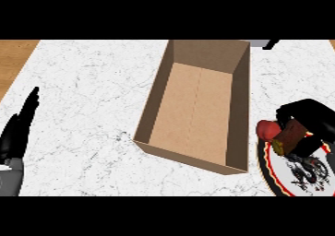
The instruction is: Pick the sweet potato from the plate and place it in the cardboard box
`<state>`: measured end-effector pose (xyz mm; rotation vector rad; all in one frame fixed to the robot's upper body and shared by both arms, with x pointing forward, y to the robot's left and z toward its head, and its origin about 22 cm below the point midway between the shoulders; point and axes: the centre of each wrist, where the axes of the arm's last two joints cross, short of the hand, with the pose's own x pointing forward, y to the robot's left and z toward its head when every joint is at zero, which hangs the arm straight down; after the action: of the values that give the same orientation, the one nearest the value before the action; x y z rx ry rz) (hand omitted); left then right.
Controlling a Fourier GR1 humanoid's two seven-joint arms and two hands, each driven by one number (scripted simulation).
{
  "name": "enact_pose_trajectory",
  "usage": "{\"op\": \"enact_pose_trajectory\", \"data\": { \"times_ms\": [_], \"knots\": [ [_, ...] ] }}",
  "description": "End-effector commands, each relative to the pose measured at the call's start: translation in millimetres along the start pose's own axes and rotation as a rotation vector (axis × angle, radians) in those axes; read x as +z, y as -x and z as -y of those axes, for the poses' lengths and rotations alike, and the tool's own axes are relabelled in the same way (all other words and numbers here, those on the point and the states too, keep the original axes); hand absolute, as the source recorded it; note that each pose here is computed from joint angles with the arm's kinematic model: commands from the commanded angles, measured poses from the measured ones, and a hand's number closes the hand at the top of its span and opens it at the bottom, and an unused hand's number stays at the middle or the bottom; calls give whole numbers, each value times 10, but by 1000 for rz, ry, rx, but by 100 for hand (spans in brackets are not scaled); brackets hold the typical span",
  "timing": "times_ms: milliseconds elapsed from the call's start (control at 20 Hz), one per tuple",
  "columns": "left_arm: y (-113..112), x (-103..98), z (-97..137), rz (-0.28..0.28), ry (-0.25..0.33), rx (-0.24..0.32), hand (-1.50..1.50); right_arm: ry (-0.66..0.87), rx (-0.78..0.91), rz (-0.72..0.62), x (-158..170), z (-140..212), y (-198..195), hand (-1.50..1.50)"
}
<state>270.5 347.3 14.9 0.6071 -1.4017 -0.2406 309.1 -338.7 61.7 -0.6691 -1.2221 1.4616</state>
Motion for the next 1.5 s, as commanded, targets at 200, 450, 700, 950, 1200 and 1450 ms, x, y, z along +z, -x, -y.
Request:
{"op": "enact_pose_trajectory", "data": {
  "times_ms": [200,450,700,950,1200,1450],
  "knots": [
    [-32,-29,-27,2,-8,-17,0,292,77,304,-84,859,446,150],
    [-124,-122,-81,-3,-10,-1,0,522,50,501,-187,1053,452,150],
    [50,-32,-89,-40,-36,-18,0,485,-25,665,-412,1506,140,150],
    [29,8,-91,-44,-30,-20,0,398,-126,736,-713,1442,-307,150],
    [-11,-26,-3,-41,-42,-14,0,351,-254,749,-847,1764,-719,150],
    [124,63,-64,-56,-15,-20,0,306,-348,733,-1113,1531,-1301,150]
  ]
}}
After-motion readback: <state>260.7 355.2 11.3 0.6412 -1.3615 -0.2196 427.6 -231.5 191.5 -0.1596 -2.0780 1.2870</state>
